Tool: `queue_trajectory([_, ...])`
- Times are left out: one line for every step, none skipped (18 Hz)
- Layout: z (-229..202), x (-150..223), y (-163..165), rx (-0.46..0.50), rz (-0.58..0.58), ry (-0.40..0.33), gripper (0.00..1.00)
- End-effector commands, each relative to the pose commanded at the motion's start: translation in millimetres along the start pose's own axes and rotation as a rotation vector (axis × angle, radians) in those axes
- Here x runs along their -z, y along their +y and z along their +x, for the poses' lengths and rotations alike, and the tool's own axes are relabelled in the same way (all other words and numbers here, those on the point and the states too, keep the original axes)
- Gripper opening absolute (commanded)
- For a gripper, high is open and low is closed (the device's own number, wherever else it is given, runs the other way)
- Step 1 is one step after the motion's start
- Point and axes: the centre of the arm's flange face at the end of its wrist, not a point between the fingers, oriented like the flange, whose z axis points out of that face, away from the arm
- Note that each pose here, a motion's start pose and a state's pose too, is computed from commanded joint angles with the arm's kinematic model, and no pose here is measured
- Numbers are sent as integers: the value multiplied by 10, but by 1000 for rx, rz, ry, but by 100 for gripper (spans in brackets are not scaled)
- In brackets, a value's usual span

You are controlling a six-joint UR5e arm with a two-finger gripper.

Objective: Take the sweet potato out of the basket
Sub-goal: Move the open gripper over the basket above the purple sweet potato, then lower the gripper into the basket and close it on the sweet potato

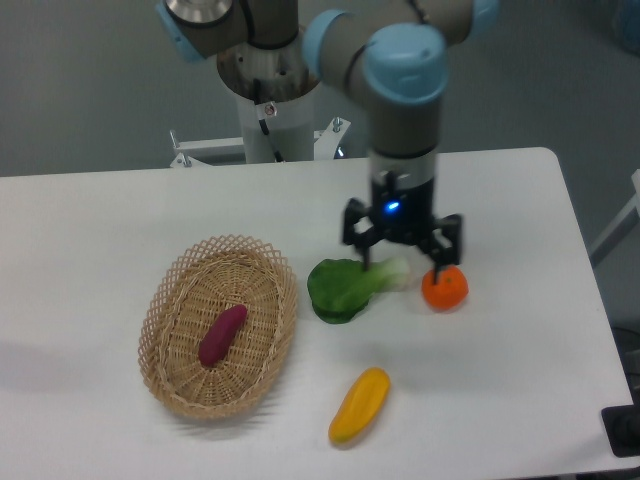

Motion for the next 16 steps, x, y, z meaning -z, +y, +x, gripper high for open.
queue_trajectory([179, -132, -48, -24, -16, 25, 100])
queue_trajectory([366, -230, -112, -51, -26, 41, 100])
queue_trajectory([511, -326, -163, -59, -27, 49, 100])
queue_trajectory([620, -430, -170, -61, -29, 56, 100])
queue_trajectory([720, -556, -173, -73, -31, 63, 100])
queue_trajectory([849, -678, -209, -96, -31, 68, 100])
queue_trajectory([991, -777, -229, -124, -38, 81, 100])
queue_trajectory([1053, -851, -212, -135, -47, 91, 100])
queue_trajectory([1083, -920, -208, -141, -57, 99, 100])
queue_trajectory([1165, -990, -224, -153, -66, 109, 100])
queue_trajectory([1221, -1069, -232, -164, -75, 118, 100])
queue_trajectory([1253, -1147, -243, -179, -80, 121, 100])
queue_trajectory([1289, -1214, -269, -195, -73, 119, 100])
queue_trajectory([1315, -1299, -268, -202, -78, 120, 100])
queue_trajectory([1398, -1364, -262, -215, -88, 128, 100])
queue_trajectory([1436, -1397, -265, -224, -95, 123, 100])
